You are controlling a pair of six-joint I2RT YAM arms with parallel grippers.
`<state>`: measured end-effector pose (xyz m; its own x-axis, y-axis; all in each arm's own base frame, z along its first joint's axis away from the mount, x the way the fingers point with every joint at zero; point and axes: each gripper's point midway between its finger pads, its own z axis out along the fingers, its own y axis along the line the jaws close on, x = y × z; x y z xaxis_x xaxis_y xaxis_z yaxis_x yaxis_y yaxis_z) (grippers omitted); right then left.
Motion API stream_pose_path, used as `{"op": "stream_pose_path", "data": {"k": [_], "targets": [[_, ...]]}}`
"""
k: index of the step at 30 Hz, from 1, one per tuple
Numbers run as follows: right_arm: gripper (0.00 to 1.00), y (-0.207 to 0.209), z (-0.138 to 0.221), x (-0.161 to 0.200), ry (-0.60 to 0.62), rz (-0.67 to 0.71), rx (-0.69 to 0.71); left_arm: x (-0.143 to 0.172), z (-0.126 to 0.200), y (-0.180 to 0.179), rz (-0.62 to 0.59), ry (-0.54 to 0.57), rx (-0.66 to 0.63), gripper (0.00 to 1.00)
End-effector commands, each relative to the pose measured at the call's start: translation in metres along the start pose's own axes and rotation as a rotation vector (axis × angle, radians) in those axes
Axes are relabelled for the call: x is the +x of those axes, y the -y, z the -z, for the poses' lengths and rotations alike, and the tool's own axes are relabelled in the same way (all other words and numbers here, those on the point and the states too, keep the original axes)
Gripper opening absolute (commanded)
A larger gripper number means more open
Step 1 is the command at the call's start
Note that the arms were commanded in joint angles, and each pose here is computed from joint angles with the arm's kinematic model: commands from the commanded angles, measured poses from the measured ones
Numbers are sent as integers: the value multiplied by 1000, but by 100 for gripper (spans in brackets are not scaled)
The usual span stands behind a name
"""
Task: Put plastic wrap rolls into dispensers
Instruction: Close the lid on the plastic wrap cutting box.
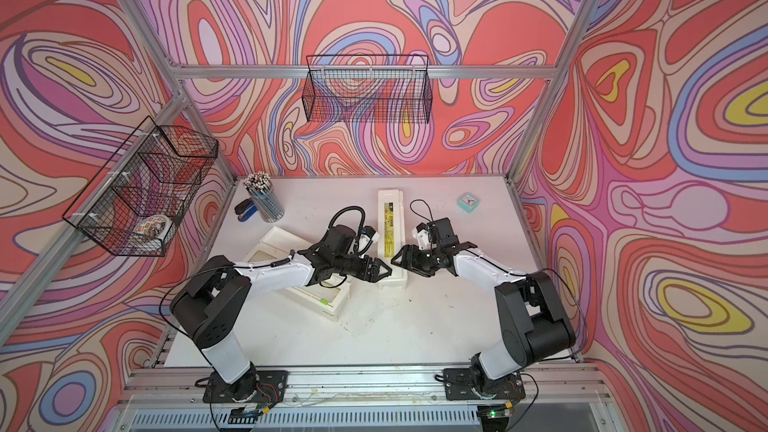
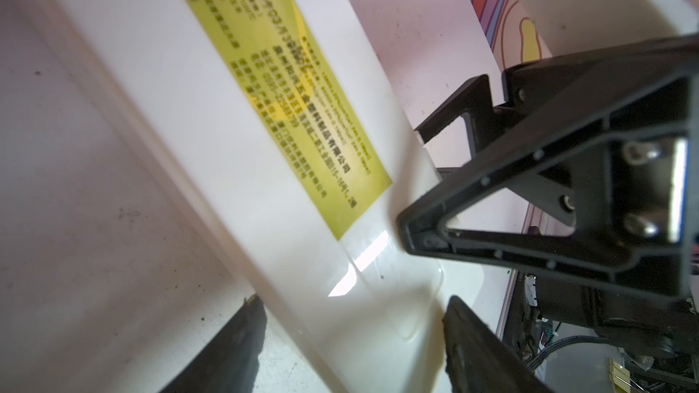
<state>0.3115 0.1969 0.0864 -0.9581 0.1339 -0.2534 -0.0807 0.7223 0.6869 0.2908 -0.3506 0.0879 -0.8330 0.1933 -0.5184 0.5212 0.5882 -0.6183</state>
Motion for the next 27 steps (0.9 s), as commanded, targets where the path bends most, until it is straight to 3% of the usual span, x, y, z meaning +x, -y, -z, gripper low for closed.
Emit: {"op": "stream_pose_path", "data": {"k": [1, 6, 10, 16, 17, 19, 21, 27], "targets": [[66, 22, -5, 14, -17, -36, 59, 50, -14, -25, 102, -143, -56, 73], [60, 30, -11, 24, -34, -66, 32, 54, -18, -28, 107, -152, -67, 73], [47, 34, -16, 35, -53, -99, 7, 61, -19, -35, 121, -174, -95, 73], [46, 49, -17, 51, -90, -134, 47, 69, -21, -42, 139, -204, -117, 72], [48, 50, -16, 49, -85, -135, 51, 68, -21, -41, 138, -205, -118, 73], [65, 45, -10, 38, -43, -105, 62, 64, -19, -39, 127, -194, -119, 73], [73, 36, 1, 18, 27, -53, 76, 58, -17, -37, 107, -188, -125, 73], [81, 13, 22, -46, 149, 50, 76, 49, -16, -36, 73, -196, -149, 73]]}}
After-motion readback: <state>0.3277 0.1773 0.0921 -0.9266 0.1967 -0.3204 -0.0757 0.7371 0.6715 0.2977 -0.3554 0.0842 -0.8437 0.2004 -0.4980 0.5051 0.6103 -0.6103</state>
